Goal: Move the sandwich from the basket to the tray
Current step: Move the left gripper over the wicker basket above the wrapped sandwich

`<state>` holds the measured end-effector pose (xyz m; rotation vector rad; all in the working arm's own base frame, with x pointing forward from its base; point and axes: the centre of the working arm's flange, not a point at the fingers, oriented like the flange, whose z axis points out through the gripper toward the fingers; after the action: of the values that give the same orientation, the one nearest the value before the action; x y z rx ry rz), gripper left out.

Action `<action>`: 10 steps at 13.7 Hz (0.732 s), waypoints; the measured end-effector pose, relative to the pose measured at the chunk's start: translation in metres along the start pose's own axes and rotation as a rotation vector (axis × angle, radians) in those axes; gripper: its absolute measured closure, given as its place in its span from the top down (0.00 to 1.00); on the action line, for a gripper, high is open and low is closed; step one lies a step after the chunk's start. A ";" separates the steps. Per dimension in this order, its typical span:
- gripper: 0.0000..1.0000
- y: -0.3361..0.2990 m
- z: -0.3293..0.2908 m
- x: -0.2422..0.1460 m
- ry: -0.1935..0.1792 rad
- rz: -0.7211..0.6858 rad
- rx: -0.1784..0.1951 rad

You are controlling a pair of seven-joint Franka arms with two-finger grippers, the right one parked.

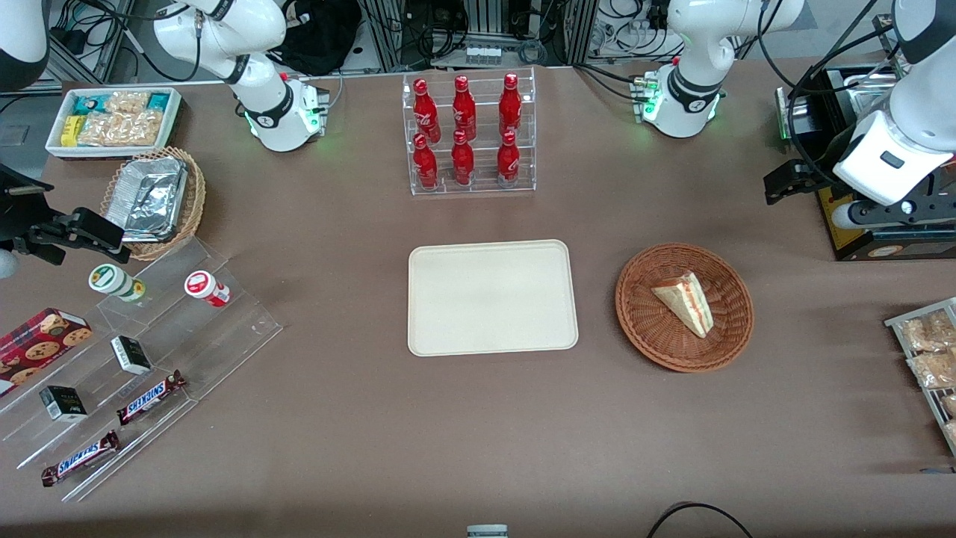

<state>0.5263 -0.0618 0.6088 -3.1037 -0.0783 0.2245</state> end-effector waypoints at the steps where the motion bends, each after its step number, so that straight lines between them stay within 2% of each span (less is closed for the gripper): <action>1: 1.00 0.001 0.000 0.000 0.000 0.001 0.000; 3: 1.00 0.001 0.003 0.000 -0.007 0.004 0.002; 6: 1.00 0.006 0.033 0.009 -0.037 0.011 0.006; 10: 1.00 0.016 0.111 0.033 -0.031 0.024 0.002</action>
<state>0.5436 -0.0729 0.4943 -3.1008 -0.0415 0.2735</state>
